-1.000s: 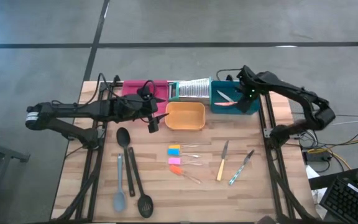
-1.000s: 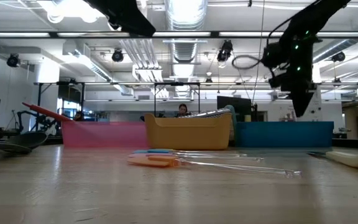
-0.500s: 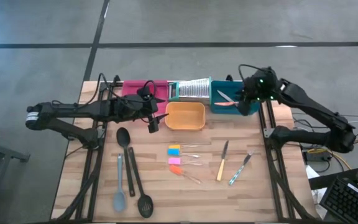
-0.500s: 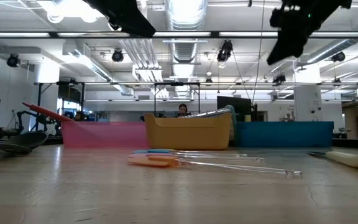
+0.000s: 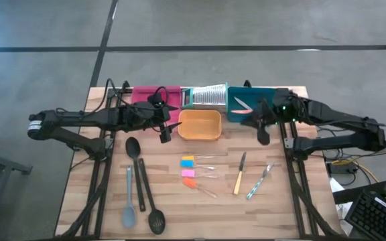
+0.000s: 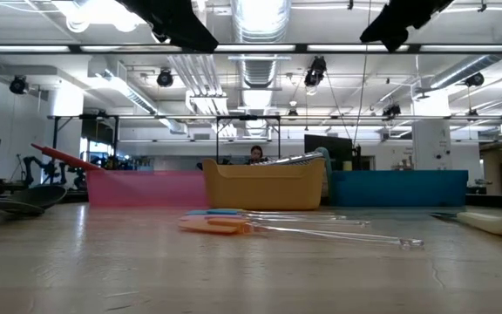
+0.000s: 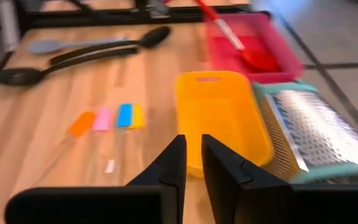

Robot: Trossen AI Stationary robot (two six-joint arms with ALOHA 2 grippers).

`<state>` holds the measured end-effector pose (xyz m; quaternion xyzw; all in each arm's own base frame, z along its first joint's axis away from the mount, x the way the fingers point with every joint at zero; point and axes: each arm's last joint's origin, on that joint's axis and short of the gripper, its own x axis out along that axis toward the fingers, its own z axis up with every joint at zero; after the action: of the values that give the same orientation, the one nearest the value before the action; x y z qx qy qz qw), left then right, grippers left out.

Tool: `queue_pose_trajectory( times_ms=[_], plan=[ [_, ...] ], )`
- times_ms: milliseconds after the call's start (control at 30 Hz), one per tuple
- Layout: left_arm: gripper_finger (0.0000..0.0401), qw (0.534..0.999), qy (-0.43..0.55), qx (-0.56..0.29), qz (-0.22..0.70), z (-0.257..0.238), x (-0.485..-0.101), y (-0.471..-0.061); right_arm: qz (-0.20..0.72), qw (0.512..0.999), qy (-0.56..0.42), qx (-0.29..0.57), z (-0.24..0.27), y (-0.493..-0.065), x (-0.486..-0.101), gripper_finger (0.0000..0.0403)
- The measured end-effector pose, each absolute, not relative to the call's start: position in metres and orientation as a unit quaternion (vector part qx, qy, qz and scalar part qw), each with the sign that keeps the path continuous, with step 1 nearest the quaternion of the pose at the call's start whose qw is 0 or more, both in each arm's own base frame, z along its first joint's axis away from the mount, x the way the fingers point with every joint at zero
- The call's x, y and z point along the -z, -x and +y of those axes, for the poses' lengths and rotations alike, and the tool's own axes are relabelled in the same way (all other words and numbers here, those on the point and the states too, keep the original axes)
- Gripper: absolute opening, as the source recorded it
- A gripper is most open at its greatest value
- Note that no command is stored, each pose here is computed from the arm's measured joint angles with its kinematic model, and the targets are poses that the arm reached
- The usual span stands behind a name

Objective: Pick & Place Kitchen Items
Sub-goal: Put the blue spatula into the yellow bin

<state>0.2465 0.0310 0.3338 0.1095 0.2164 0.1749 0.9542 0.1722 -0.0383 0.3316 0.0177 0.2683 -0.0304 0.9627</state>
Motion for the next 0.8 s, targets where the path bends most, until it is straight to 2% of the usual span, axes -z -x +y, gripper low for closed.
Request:
queue_pose_trajectory(
  times_ms=[100,200,333,667,800],
  plan=[
    [0.0275,0.954,-0.110,-0.175,0.217,0.031,-0.334,-0.246,0.278,0.960,0.001,0.002,-0.025,-0.178,-0.329,0.0025],
    [0.0275,0.954,-0.110,-0.175,0.217,0.031,-0.334,-0.246,0.284,0.958,0.031,0.018,-0.013,-0.180,-0.328,0.0011],
    [0.0275,0.954,-0.110,-0.175,0.217,0.031,-0.334,-0.246,0.284,0.956,0.053,0.051,0.000,-0.180,-0.328,0.0012],
    [0.0275,0.962,-0.086,-0.183,0.182,0.031,-0.339,-0.249,0.286,0.957,0.044,0.038,0.014,-0.179,-0.328,0.0009],
    [0.0275,0.962,-0.069,-0.185,0.189,0.031,-0.336,-0.249,0.289,0.953,0.059,0.065,0.012,-0.178,-0.327,0.0009]
  ],
)
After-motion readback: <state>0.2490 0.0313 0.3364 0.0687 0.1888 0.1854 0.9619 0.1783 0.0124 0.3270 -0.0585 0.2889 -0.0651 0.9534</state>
